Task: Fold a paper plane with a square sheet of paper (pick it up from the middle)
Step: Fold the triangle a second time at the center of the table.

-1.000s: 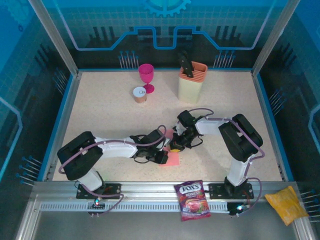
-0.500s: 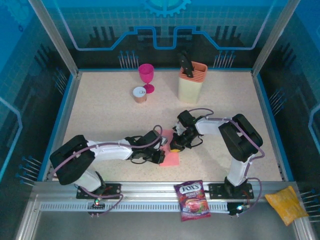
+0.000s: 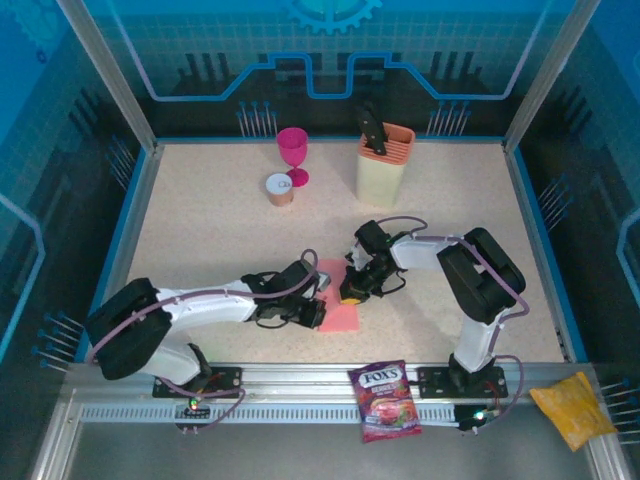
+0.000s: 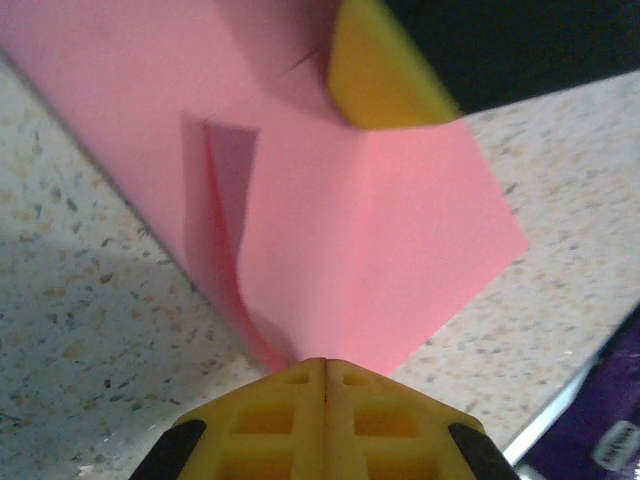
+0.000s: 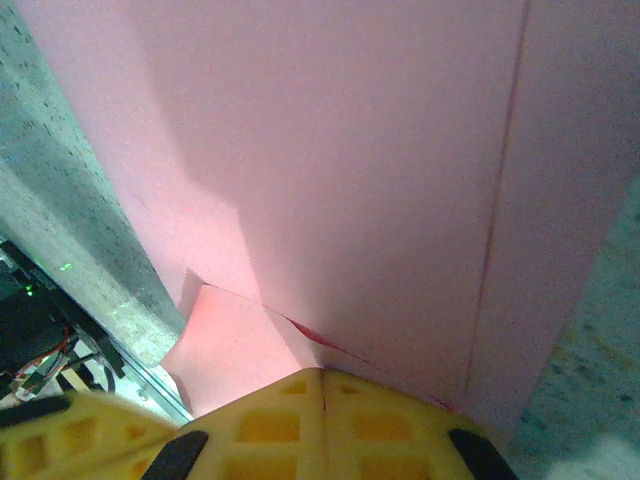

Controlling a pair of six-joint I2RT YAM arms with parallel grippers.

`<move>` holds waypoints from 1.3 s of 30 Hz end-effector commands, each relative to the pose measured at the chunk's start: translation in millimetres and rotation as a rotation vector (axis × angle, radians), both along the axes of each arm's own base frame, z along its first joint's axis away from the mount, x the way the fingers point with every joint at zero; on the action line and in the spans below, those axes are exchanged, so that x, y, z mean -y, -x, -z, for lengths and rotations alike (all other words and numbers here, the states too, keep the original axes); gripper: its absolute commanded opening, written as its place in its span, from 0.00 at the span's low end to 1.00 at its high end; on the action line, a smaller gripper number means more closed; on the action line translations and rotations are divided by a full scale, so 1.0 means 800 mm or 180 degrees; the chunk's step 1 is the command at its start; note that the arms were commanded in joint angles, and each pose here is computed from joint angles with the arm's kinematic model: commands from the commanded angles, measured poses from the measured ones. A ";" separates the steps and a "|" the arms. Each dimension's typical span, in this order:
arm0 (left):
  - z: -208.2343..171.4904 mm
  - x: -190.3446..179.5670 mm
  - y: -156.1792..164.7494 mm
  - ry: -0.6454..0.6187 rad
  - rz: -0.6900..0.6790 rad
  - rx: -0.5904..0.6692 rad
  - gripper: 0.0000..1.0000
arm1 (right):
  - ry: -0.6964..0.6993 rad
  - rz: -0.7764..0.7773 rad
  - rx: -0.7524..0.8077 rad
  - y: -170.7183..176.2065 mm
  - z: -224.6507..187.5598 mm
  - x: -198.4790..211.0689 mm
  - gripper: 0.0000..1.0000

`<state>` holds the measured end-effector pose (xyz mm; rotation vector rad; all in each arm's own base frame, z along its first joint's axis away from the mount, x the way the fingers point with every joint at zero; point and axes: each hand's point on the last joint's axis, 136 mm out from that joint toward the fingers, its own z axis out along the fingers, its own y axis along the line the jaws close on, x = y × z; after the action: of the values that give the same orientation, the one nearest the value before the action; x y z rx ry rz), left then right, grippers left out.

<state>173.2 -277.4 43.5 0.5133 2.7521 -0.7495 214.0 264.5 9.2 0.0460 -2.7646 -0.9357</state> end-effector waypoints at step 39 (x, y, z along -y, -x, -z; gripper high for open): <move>0.072 -0.010 0.030 -0.0324 0.0073 -0.0313 0.00 | -0.0013 -0.0158 0.0249 0.020 -0.034 -0.008 0.00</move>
<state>167.3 -291.4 13.0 0.5546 2.7658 -0.7606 211.7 270.4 47.5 0.1629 -2.8493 -0.9969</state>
